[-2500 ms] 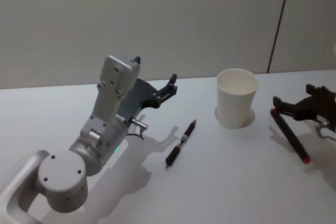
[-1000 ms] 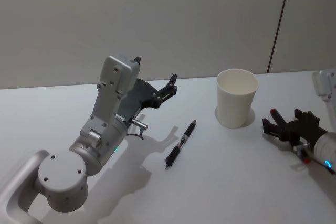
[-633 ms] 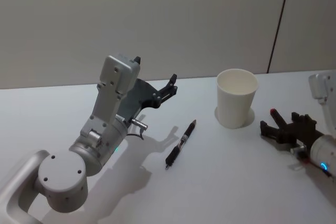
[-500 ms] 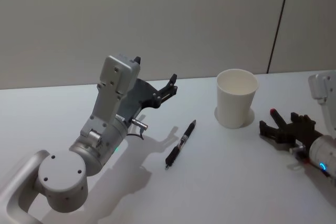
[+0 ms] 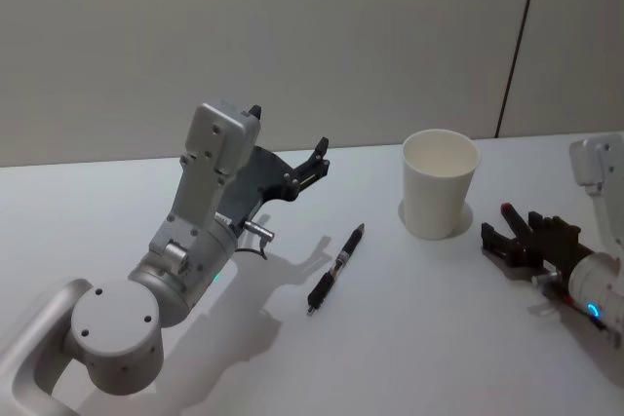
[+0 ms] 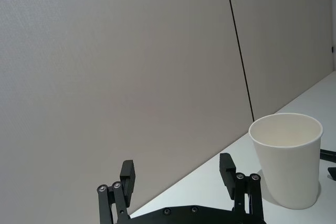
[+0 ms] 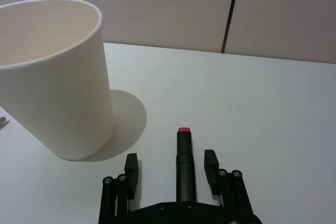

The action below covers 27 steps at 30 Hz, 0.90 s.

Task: Place the pen into the pen holder.

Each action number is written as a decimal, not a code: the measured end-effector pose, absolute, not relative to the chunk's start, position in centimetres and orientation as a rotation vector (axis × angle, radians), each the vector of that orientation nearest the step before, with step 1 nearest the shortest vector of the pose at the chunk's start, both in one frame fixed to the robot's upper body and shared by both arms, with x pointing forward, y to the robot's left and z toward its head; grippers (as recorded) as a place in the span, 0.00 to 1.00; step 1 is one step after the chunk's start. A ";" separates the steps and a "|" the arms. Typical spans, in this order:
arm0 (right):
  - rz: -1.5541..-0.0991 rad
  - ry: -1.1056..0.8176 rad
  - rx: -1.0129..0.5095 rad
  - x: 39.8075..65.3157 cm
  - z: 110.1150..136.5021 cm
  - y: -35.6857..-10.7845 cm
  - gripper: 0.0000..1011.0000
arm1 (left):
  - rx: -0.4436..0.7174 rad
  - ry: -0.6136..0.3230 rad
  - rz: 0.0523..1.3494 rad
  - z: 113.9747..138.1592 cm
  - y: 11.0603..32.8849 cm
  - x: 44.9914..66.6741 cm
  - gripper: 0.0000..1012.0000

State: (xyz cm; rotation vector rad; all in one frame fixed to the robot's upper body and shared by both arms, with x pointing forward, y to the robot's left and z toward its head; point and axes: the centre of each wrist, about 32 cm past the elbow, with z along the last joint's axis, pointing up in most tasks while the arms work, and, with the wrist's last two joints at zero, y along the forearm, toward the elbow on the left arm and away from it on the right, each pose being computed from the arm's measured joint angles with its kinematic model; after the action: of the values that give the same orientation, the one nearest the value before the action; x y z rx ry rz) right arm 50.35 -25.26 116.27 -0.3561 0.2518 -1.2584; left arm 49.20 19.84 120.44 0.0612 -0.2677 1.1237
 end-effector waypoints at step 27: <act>-1.262 0.261 -0.355 50.4 116.1 -25.2 0.60 | 0.061 -0.268 1.124 120.4 19.8 49.2 0.99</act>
State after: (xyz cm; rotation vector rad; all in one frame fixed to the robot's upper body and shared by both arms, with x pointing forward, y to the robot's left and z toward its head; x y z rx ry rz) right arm 50.40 -25.19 116.05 -0.3552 0.2606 -1.2621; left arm 49.20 19.84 120.45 0.0611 -0.2676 1.1238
